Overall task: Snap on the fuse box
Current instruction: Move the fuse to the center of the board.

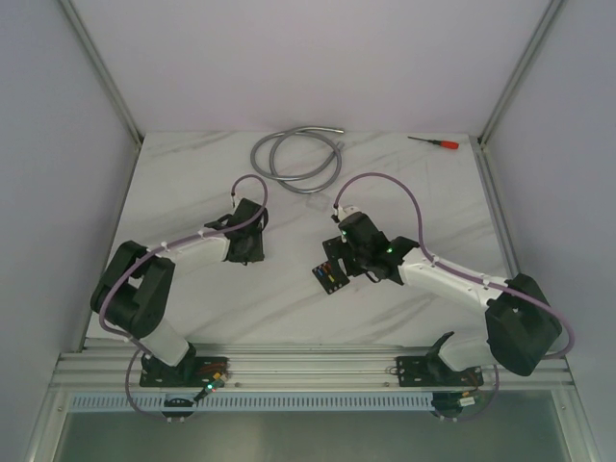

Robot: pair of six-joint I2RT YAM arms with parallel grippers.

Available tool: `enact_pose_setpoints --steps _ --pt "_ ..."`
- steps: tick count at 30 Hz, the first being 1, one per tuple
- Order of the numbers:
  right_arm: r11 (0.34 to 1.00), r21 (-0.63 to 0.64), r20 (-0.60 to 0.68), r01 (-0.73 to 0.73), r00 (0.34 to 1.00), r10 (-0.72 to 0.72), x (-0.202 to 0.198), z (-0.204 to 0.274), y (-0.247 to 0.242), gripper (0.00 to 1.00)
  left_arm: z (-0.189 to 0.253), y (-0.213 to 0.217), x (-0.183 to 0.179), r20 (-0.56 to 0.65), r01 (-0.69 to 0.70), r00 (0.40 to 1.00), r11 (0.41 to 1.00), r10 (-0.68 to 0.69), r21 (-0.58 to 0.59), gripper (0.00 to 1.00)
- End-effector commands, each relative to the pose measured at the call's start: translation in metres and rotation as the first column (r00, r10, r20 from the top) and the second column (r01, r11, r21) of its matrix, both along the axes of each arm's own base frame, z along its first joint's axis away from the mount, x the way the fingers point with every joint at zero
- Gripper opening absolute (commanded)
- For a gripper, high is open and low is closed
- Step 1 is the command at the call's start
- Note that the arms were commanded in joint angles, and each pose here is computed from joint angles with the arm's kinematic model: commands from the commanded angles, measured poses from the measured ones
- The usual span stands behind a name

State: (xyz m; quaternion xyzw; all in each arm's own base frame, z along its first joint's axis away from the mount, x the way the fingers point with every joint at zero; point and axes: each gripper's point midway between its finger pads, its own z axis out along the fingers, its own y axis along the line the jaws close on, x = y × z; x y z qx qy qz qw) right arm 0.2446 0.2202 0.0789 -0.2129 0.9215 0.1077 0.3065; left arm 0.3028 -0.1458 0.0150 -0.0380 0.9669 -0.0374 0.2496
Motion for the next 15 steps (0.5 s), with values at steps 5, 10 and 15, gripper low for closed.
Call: enact_pose_setpoints --steps 5,10,15 --pt "1.0 0.015 -0.006 -0.002 1.0 0.002 -0.002 -0.007 0.0 0.85 -0.027 0.022 -0.029 -0.114 -0.086 0.988 0.987 0.101 0.133 0.4" --pt "1.0 0.029 0.003 -0.007 1.0 0.007 -0.004 -0.007 -0.001 0.86 -0.032 0.029 -0.038 -0.124 -0.13 0.981 0.981 0.148 0.144 0.38" --pt "0.999 0.045 0.015 -0.011 1.0 0.011 -0.005 -0.005 -0.001 0.86 -0.034 0.034 -0.044 -0.136 -0.15 0.976 0.975 0.173 0.163 0.35"
